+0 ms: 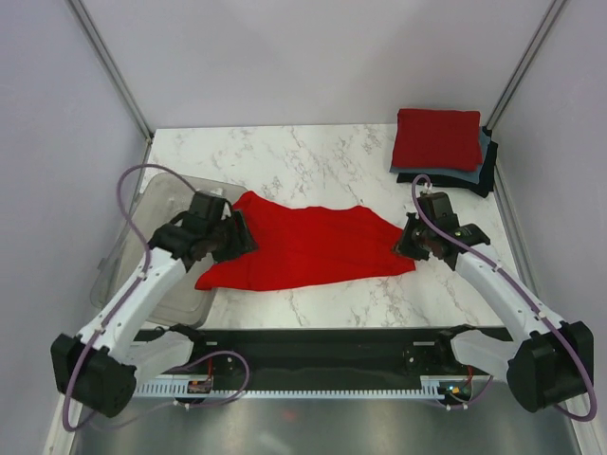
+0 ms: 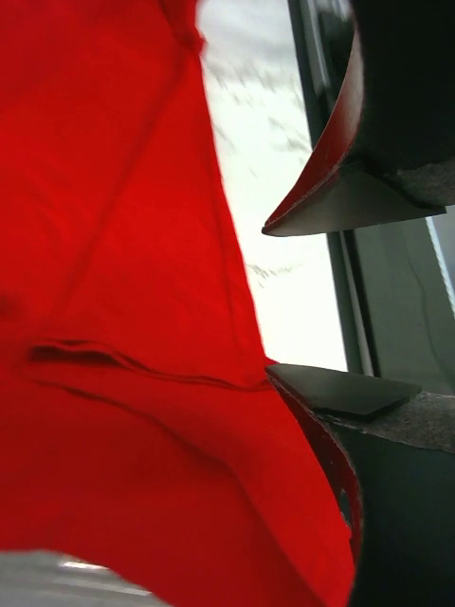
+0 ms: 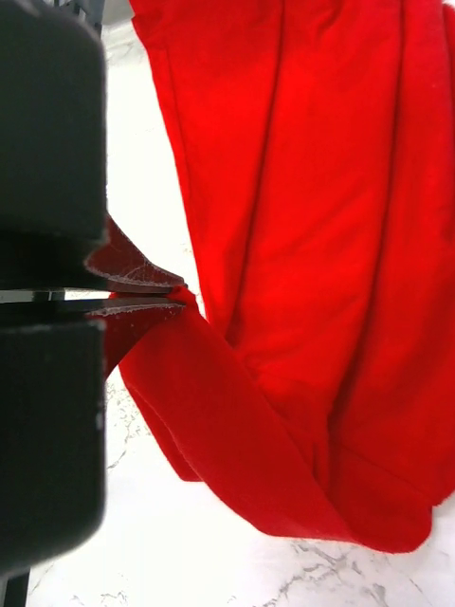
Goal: Fold and stack the t-shirts
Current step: Flatten the tshirt out
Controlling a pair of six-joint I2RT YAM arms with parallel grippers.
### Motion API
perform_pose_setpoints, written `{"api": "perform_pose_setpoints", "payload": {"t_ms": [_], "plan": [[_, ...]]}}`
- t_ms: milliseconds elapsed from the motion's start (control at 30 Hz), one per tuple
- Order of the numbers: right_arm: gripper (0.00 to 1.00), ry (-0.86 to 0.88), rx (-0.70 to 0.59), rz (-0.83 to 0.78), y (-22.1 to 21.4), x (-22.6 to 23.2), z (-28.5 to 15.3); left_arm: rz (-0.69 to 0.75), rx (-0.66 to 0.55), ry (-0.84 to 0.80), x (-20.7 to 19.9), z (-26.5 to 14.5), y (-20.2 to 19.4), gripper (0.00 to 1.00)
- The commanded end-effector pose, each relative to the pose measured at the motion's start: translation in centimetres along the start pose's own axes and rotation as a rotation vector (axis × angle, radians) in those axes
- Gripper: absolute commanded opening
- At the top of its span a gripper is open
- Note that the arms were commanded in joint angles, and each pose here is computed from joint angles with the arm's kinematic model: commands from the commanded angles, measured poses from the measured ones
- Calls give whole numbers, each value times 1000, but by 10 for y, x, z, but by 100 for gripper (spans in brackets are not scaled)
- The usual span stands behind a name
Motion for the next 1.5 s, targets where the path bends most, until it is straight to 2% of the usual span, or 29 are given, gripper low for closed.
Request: {"api": "perform_pose_setpoints", "payload": {"t_ms": [0,200,433,800,1033,1133,1233,1267,1467], "plan": [[0,-4,-43,0,2,2,-1,100,78,193,12,12,-25,63],[0,-21,-33,-9,-4,-3,2,192,160,320,6,38,-64,61],[0,-38,-23,-23,-8,-8,5,207,170,430,19,53,-74,60],[0,-46,-18,-31,-8,-9,10,209,216,445,21,72,-89,58],[0,-53,-10,-35,-9,-11,12,199,228,424,19,81,-96,53],[0,-54,-10,-37,-9,-11,12,195,218,426,19,83,-95,47],[0,-52,-11,-38,-8,-10,13,194,201,421,17,82,-91,36],[0,-54,-10,-38,-8,-10,13,193,196,418,16,81,-90,28],[0,-54,-10,-43,-8,-11,12,190,157,385,6,74,-78,2]]}}
Point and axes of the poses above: each gripper's point midway between its finger pads, its own z axis out along the fingers, its own x axis along the line the jaws close on, y = z × x, the point moved 5 cm from there along -z, back along the fingers, and after that the axes turned 5 degrees about z, right-handed, at the moved point
